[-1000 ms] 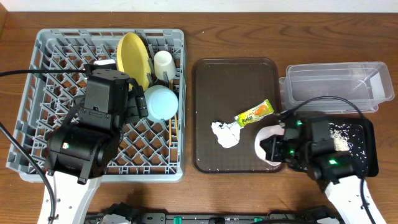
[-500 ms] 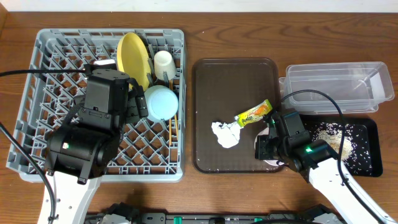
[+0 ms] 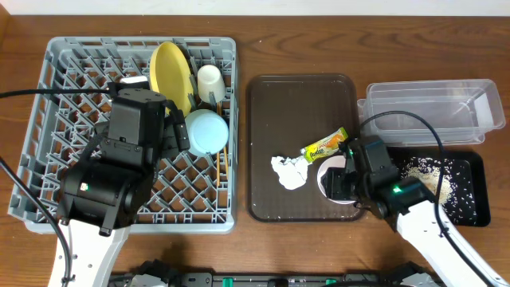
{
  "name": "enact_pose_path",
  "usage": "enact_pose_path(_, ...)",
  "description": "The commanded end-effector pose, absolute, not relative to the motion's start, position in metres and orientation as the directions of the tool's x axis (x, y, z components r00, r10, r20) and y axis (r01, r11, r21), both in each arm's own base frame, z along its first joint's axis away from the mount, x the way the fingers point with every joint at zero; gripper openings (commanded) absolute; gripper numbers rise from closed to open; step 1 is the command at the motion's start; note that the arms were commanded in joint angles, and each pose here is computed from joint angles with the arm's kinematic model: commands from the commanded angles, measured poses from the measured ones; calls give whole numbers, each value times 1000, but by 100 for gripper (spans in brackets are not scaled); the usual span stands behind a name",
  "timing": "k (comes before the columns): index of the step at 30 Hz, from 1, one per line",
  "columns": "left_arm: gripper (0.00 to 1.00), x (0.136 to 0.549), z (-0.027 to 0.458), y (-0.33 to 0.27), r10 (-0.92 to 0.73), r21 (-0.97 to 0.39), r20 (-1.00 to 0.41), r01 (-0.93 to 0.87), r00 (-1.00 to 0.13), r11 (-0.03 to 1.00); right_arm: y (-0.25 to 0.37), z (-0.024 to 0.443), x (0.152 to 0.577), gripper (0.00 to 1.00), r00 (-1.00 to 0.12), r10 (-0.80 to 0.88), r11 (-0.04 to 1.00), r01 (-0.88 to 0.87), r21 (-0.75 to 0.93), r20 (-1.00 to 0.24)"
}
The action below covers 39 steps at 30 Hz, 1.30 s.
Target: Sort waste into correct bins and load items into the dishwasher rack
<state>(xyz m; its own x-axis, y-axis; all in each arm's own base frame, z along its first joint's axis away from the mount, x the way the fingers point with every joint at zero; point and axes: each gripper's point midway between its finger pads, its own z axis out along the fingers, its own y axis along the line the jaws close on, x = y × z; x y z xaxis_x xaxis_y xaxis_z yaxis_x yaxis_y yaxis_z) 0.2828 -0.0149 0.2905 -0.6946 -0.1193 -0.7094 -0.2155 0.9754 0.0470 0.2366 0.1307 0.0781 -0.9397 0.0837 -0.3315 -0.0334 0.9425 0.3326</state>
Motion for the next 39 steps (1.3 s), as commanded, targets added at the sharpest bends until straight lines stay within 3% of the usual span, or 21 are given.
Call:
enact_pose_path(1,94,284,291,-14,-130,43,-710,-227,-692,973,119,114,254,43,-900,135,959,14,284,-413)
enact_pose_path(2,94,284,291,-14,-130,42,-710,-227,-692,973,107,120,254,37,-894,167,967,67,244,-416)
enact_pose_path(4,94,284,291,-14,-130,43,-710,-227,-692,973,80,128,248,1,-873,257,964,205,167,-414)
enact_pose_path(8,94,284,291,-14,-130,42,-710,-227,-692,973,34,129,222,1,-790,480,870,485,90,-381)
enact_pose_path(11,94,284,291,-14,-130,42,-710,-227,-692,973,1,127,194,2,-629,691,685,727,45,-356)
enact_pose_path(14,94,284,291,-14,-130,42,-710,-227,-692,973,-36,128,156,2,-352,854,371,928,-26,-383)
enact_pose_path(16,94,284,291,-14,-130,42,-710,-227,-692,973,-56,130,127,12,-136,891,120,991,-64,-434)
enact_pose_path(19,94,284,291,-14,-130,42,-710,-227,-692,973,-78,134,95,12,44,849,-109,990,-92,-526)
enact_pose_path(23,94,284,291,-14,-130,42,-710,-227,-692,973,-90,125,82,1,108,808,-200,975,-99,-579)
enact_pose_path(32,94,284,291,-14,-130,42,-710,-227,-692,973,-101,86,86,1,205,783,-273,961,-29,-588)
enact_pose_path(39,94,284,291,-14,-130,42,-710,-227,-692,973,-112,74,104,1,94,828,-146,988,-51,-553)
